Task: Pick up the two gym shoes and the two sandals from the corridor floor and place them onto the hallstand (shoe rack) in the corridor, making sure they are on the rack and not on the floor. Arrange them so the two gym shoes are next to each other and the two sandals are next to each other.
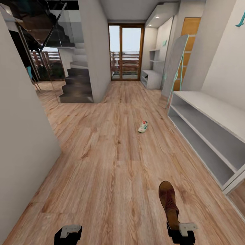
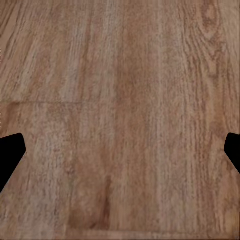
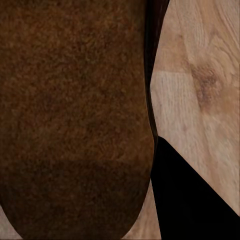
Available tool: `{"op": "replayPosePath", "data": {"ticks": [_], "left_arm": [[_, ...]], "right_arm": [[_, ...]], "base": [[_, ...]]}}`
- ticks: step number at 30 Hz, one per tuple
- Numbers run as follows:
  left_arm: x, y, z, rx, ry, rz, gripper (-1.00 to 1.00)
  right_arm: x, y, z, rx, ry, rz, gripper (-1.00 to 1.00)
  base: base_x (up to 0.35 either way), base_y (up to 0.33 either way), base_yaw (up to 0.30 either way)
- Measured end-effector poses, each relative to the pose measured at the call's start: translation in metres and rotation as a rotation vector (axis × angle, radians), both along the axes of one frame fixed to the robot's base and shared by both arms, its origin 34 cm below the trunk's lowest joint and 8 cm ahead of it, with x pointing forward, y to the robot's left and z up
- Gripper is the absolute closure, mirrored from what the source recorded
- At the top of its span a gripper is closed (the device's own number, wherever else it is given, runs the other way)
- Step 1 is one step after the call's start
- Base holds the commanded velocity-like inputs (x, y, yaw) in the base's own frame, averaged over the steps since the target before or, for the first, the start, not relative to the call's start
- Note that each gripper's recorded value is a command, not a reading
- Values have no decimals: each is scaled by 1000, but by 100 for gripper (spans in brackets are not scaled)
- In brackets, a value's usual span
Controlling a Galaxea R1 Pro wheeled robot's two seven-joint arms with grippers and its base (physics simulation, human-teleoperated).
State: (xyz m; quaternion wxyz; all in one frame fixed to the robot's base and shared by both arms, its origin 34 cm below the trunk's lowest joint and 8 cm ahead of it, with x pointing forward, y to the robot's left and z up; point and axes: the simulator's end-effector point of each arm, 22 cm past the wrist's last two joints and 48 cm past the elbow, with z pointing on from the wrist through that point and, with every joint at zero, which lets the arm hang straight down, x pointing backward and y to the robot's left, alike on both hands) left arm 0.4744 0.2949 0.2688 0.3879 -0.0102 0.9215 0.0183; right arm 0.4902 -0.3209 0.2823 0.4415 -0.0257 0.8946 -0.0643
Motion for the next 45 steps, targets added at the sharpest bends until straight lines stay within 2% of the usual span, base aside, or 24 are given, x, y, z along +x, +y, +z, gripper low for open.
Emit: {"op": "replayPosePath", "data": {"ticks": [45], "left_arm": [[0, 0, 0, 1, 0, -2, -100]], "right_arm": [[-1, -1, 0, -2, 2, 3, 100]], "base": [[324, 126, 0]]}}
